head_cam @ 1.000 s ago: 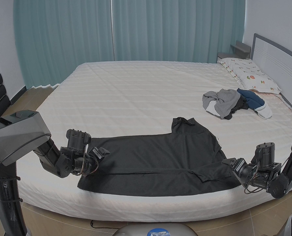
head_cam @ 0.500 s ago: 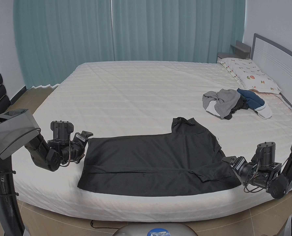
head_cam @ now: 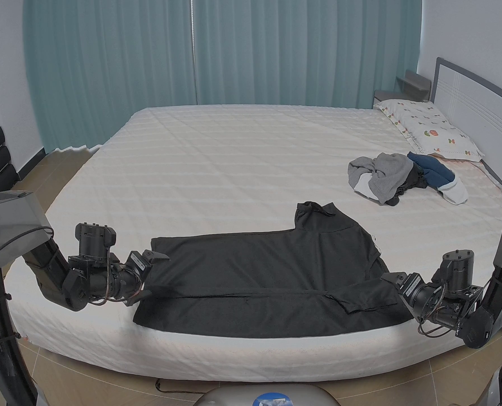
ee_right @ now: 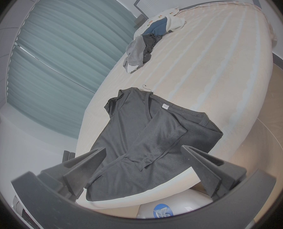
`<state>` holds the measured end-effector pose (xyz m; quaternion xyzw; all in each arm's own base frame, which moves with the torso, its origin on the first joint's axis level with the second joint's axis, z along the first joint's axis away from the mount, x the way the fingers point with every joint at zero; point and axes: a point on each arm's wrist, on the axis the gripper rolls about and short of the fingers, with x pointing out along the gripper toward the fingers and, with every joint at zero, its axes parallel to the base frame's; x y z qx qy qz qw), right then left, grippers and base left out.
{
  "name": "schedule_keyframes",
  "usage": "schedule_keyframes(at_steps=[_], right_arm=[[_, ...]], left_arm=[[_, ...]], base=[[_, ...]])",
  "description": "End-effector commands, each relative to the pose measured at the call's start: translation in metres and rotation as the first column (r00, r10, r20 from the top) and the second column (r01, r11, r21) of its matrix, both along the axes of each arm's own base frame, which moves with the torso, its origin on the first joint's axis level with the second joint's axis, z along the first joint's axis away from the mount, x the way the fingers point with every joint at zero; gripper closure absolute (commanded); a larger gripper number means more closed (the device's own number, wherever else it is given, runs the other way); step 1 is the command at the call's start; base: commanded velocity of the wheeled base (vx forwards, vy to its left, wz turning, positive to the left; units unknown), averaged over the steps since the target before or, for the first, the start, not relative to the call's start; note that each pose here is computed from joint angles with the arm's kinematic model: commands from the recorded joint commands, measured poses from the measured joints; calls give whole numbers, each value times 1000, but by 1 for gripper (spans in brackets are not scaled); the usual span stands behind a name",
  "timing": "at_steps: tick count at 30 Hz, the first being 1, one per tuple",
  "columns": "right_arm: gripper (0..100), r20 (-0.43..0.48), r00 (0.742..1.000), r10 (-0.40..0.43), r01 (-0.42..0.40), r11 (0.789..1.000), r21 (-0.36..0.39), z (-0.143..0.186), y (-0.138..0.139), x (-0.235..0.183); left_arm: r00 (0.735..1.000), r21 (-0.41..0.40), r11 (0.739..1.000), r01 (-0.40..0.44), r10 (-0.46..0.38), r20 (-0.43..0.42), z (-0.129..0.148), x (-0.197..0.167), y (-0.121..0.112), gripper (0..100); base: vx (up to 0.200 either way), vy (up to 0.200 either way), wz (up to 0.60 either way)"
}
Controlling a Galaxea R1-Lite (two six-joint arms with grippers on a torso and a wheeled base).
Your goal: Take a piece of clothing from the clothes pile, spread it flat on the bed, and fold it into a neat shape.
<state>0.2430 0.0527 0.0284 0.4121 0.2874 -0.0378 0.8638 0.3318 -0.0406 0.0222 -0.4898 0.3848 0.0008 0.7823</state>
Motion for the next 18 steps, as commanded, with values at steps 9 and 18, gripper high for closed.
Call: schedule_keyframes(at_steps=[9, 18], right_arm=[[0, -26, 1000, -5, 5, 1000, 0, -5, -2, -3], [0, -32, 999, -12, 12, 1000, -2, -4, -4, -6]], left_arm=[[989, 154, 977, 145, -139, -53, -17, -7, -52, 0], [995, 214, 972, 98, -93, -33, -23, 15, -49, 0]], base=[[0, 0, 0], [0, 0, 0]])
